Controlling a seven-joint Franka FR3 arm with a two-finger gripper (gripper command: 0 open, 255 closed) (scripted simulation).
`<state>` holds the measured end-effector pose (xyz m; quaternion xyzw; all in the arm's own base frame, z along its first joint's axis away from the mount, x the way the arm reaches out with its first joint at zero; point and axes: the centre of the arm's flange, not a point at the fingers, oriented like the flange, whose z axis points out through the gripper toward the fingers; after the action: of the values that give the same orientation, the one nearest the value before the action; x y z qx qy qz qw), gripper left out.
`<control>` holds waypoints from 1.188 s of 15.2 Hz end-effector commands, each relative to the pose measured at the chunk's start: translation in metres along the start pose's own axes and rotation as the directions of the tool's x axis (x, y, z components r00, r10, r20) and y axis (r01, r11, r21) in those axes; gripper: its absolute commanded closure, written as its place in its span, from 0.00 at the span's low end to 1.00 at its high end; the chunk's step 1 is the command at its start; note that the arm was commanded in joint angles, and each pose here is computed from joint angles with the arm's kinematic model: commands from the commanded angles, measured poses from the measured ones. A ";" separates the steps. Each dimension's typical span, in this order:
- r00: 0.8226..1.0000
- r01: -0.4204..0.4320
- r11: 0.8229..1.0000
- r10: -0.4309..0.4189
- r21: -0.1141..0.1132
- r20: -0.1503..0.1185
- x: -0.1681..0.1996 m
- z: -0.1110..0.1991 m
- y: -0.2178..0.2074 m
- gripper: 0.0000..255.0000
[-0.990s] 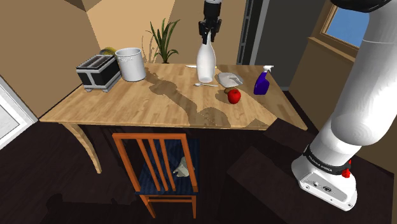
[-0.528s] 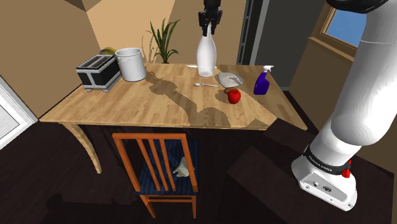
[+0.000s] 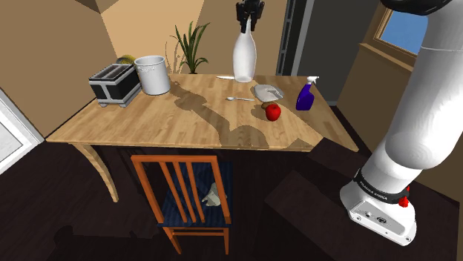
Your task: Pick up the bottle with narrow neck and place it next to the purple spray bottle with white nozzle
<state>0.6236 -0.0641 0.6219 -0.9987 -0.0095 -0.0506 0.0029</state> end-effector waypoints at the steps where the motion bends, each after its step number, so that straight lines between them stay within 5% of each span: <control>1: 1.000 0.000 1.000 0.000 0.000 -0.001 -0.012 -0.003 0.019 1.00; 18: 1.000 0.000 1.000 0.000 0.000 -0.001 -0.126 -0.016 0.211 1.00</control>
<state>0.5091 -0.2679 0.6243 -0.9987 -0.0086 -0.0507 0.0029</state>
